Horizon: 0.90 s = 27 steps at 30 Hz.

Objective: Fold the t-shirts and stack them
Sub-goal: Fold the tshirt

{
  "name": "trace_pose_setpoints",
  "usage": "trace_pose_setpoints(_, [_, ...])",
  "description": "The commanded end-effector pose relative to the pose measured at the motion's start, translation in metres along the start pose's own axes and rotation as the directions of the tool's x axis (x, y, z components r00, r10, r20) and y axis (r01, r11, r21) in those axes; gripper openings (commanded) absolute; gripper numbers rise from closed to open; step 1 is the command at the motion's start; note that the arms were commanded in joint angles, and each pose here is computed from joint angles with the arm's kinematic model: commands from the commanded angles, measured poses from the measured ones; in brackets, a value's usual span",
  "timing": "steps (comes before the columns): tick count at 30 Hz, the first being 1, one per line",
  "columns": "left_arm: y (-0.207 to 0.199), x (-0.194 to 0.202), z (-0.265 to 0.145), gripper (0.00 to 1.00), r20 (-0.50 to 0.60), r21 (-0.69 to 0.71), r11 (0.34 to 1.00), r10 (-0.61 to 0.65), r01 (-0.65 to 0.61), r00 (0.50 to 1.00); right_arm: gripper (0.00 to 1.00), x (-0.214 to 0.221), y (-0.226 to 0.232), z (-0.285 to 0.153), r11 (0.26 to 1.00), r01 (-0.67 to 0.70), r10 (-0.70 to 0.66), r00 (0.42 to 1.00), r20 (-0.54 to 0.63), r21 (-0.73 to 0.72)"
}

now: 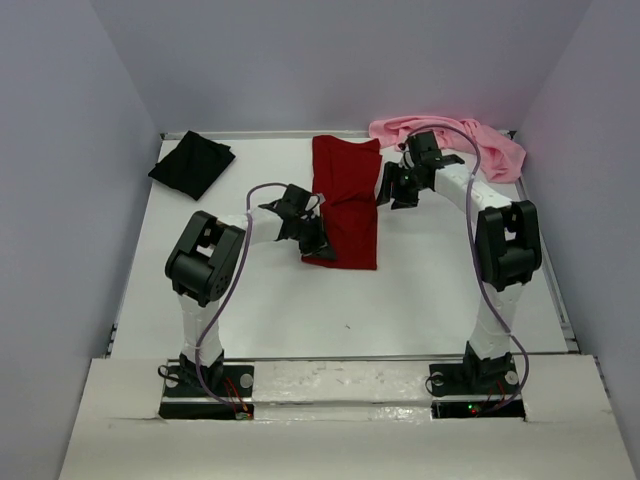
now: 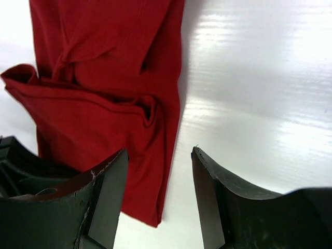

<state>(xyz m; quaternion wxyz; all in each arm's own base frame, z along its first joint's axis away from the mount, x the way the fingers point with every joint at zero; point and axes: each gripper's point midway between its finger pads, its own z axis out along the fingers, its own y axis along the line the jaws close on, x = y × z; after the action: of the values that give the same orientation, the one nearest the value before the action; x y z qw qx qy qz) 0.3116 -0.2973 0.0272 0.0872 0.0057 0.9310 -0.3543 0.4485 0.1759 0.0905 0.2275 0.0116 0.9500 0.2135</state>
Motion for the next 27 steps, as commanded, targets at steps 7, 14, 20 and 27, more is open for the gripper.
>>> trace_pose_setpoints(7, [0.003,-0.013,-0.019,0.74,0.050,-0.101,0.993,0.058,-0.053,0.997,0.57,0.029,0.020,-0.022,0.992,-0.057,0.052,0.998,-0.044,-0.112])
trace_pose_setpoints(14, [-0.015,-0.022,-0.034,0.99,0.087,-0.073,0.993,0.094,-0.088,0.992,0.57,0.042,0.019,-0.025,0.990,-0.065,0.057,0.996,-0.064,-0.121])
trace_pose_setpoints(20, [-0.046,-0.037,-0.067,0.99,0.157,-0.058,0.987,0.159,-0.151,0.975,0.57,0.067,0.021,-0.028,0.981,-0.120,0.103,0.989,-0.109,-0.154])
trace_pose_setpoints(27, [-0.083,-0.039,-0.099,0.99,0.159,0.012,0.977,0.206,-0.211,0.966,0.56,0.101,0.028,-0.033,0.953,-0.208,0.172,0.970,-0.170,-0.222])
